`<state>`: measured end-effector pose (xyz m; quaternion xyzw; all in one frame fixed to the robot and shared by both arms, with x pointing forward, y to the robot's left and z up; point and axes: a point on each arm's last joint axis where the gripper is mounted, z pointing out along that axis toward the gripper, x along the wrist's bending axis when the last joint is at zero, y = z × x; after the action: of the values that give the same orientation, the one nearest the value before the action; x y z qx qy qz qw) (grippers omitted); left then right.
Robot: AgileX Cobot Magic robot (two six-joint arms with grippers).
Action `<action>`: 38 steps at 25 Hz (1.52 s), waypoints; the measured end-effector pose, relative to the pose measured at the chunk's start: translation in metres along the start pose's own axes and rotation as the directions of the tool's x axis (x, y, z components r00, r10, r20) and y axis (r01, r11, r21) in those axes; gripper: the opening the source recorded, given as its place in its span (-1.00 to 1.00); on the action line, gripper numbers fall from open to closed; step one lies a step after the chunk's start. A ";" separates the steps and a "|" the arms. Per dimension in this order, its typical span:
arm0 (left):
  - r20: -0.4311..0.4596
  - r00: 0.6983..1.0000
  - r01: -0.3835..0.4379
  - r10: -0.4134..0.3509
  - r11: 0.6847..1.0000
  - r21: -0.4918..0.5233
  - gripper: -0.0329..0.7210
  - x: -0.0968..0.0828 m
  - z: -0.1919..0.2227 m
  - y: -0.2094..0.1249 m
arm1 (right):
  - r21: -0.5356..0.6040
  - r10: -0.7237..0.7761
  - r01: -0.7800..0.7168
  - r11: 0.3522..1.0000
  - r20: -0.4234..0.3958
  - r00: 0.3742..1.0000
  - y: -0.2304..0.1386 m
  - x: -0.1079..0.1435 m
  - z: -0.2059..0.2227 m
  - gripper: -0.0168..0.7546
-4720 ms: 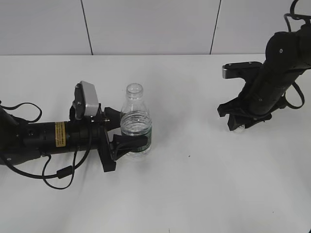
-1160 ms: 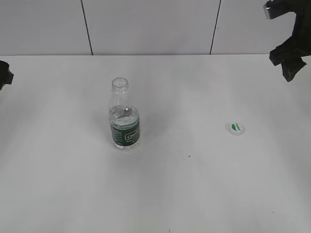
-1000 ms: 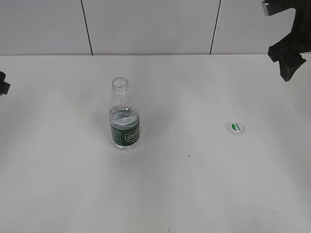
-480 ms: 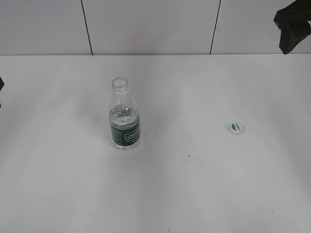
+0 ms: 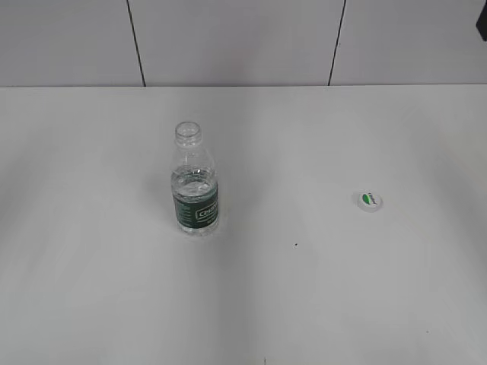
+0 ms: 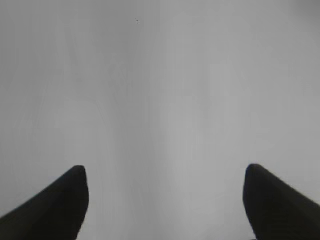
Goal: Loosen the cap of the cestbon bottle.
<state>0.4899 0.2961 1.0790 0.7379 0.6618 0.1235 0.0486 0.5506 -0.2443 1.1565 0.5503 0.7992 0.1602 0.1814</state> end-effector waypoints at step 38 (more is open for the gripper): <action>0.088 0.995 0.081 -0.050 0.913 -0.399 0.60 -0.013 -0.061 -0.183 | -0.111 0.253 -0.243 0.964 0.092 0.963 -0.246 0.032 -0.059 0.50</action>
<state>0.2975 0.2991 1.0934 0.6935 0.6444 0.2273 0.2284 0.3106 -0.3023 1.0933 0.6441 0.7043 0.1919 0.2288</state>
